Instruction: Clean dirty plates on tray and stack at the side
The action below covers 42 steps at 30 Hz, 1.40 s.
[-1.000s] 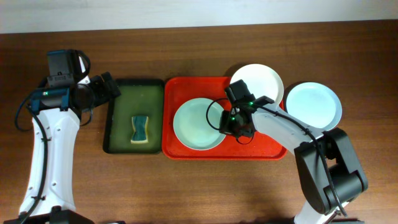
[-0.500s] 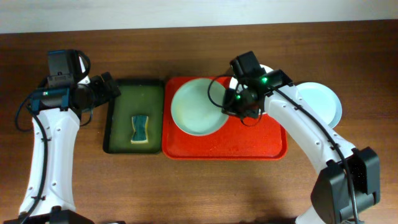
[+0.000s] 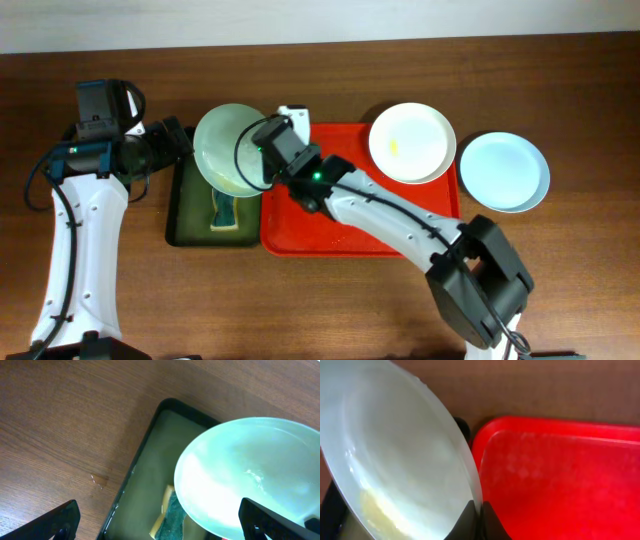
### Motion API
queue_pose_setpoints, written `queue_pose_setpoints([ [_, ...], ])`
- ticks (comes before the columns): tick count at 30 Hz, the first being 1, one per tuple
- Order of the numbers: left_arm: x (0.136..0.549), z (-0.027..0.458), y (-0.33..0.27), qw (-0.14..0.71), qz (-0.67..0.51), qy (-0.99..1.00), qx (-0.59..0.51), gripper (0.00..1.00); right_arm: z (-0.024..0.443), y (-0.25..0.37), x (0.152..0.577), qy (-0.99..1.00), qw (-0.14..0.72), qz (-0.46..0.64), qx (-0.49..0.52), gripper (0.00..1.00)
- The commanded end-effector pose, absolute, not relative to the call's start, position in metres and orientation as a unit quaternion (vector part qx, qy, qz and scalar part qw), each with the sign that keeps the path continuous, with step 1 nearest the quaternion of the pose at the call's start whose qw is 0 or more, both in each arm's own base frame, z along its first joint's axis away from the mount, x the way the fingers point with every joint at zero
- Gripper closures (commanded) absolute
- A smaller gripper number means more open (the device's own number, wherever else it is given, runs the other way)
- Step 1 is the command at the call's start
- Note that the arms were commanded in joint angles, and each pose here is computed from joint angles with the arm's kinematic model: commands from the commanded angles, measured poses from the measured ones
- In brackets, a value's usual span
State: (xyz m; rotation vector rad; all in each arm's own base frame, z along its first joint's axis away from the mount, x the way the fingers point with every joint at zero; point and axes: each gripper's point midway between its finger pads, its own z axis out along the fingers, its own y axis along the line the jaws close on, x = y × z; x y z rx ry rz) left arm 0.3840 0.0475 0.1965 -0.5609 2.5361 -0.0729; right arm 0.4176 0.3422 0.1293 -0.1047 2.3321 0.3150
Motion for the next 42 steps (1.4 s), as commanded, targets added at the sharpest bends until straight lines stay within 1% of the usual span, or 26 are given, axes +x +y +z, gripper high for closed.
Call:
queue_pose_setpoints([
  [1, 0.384, 0.196, 0.047, 0.267, -0.032, 0.939, -0.213, 0.01, 0.162, 0.334, 0.439, 0.878, 0.469, 0.044, -0.09, 0.96],
  [5, 0.384, 0.196, 0.047, 0.267, -0.032, 0.939, -0.213, 0.01, 0.191, 0.329, 0.455, 0.829, 0.532, -0.047, -0.163, 0.96],
  [9, 0.384, 0.196, 0.047, 0.267, -0.032, 0.939, -0.213, 0.0, 0.238, 0.337, 0.455, 0.773, 0.595, -0.099, -0.196, 0.96],
  [16, 0.384, 0.196, 0.047, 0.267, -0.032, 0.939, -0.213, 0.01, 0.329, 0.33, 0.448, 0.677, 0.699, -0.18, -0.142, 0.96],
  [18, 0.384, 0.196, 0.047, 0.267, -0.032, 0.939, -0.213, 0.01, 0.348, 0.334, 0.443, 0.654, 0.719, -0.186, -0.142, 0.96],
  [20, 0.384, 0.196, 0.047, 0.267, -0.032, 0.939, -0.213, 0.01, 0.356, 0.338, 0.438, 0.644, 0.729, -0.183, -0.14, 0.96],
  [30, 0.384, 0.196, 0.047, 0.267, -0.032, 0.939, -0.213, 0.01, 0.358, 0.36, 0.419, 0.639, 0.737, -0.161, -0.152, 0.96],
  [35, 0.384, 0.196, 0.047, 0.267, -0.032, 0.939, -0.213, 0.01, 0.355, 0.349, 0.418, 0.65, 0.727, -0.182, -0.127, 0.96],
  [37, 0.384, 0.196, 0.047, 0.267, -0.032, 0.939, -0.213, 0.01, 0.352, 0.349, 0.418, 0.652, 0.723, -0.187, -0.132, 0.96],
  [39, 0.384, 0.196, 0.047, 0.267, -0.032, 0.939, -0.213, 0.01, 0.335, 0.351, 0.42, 0.669, 0.702, -0.193, -0.152, 0.96],
  [42, 0.384, 0.196, 0.047, 0.267, -0.032, 0.939, -0.213, 0.01, 0.285, 0.347, 0.423, 0.728, 0.649, -0.165, -0.147, 0.96],
])
